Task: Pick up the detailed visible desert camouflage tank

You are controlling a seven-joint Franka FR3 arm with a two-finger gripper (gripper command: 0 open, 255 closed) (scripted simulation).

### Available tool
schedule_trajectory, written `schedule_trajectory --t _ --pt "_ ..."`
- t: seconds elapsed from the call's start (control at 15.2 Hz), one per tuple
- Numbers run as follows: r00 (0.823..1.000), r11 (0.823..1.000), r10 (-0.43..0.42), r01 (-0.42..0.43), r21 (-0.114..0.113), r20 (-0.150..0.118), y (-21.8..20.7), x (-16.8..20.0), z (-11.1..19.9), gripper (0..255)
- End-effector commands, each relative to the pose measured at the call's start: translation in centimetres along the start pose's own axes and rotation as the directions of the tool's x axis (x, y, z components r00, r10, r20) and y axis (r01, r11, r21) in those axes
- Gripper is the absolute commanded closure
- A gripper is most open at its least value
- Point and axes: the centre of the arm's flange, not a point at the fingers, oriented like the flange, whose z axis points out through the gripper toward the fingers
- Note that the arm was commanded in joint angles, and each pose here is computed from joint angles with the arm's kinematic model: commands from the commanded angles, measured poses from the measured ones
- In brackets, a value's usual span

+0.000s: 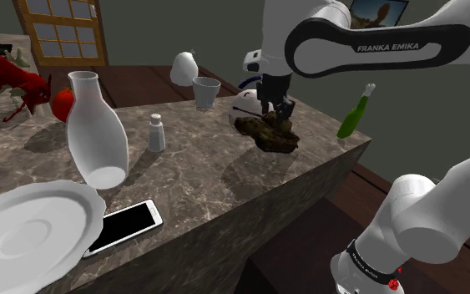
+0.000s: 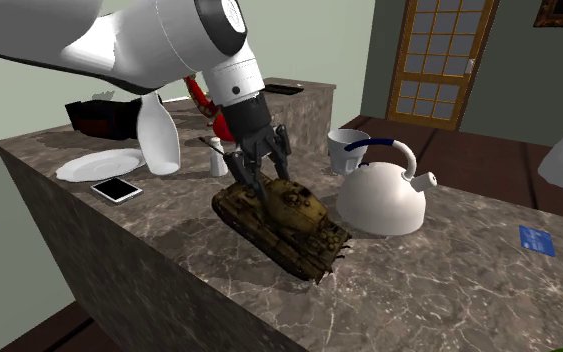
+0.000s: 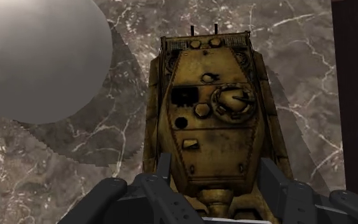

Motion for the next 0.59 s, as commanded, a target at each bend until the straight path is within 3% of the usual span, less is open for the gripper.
schedule_trajectory --t 0.0,0.53 --pt "1.000 1.000 0.000 0.000 -0.002 -0.001 0.1 -0.3 -1.2 255" --pt "1.000 1.000 0.000 0.000 -0.002 -0.001 0.4 -1.3 -4.2 255"
